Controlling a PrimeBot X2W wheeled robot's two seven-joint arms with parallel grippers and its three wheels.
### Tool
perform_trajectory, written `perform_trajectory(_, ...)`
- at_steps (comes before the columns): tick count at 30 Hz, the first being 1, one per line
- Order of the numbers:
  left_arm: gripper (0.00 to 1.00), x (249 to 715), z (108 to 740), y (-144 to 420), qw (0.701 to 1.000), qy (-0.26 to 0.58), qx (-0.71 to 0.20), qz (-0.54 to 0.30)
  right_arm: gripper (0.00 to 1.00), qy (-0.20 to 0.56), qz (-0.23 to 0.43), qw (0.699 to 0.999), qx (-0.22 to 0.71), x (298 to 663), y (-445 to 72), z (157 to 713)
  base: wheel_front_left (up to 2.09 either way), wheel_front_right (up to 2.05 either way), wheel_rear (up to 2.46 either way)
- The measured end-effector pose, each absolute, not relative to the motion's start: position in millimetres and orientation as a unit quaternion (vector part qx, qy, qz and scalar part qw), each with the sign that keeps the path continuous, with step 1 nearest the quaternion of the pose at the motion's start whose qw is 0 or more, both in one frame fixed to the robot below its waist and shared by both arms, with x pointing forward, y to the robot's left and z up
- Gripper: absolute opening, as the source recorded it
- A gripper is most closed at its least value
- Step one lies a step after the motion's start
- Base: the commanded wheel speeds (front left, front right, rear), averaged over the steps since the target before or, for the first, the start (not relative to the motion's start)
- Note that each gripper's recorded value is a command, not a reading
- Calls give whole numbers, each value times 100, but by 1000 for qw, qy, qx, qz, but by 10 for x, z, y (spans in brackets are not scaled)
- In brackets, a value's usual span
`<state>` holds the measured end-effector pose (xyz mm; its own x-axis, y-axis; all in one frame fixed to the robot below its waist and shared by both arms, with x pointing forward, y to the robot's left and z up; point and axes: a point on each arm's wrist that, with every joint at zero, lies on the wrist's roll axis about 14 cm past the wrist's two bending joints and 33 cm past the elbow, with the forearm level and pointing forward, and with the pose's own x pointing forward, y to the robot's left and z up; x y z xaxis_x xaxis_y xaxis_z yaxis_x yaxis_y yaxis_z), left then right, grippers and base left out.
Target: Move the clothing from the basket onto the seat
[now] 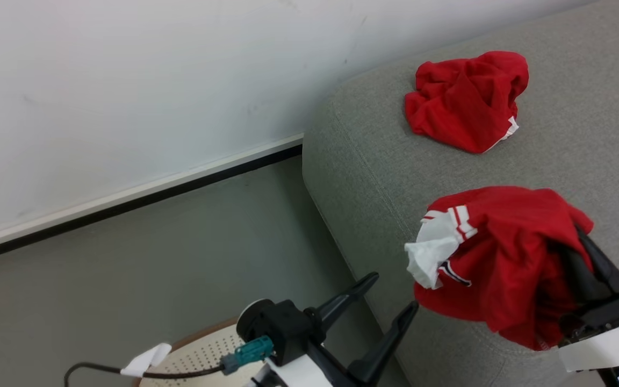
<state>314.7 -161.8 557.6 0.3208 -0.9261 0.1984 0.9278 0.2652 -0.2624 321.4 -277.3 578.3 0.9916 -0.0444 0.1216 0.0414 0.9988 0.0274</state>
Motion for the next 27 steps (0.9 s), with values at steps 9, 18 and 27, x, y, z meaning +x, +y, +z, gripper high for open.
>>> perform_trajectory(9, 100, 3626, 5500, -1595, 805, -19, -155, -573, 0, -92, -88, 991, -38, 3783, -3330, 5996, 0, 0, 0)
perform_trajectory(18, 100, 4387, 5124, -1307, 842, -14, -158, -516, 0, -96, -137, 981, -95, 4820, -3918, 6222, 0, 0, 0)
perform_trajectory(27, 100, 4738, 4579, -861, 882, 24, -171, -438, 0, -82, -228, 963, -122, 5434, -4627, 6334, 0, 0, 0)
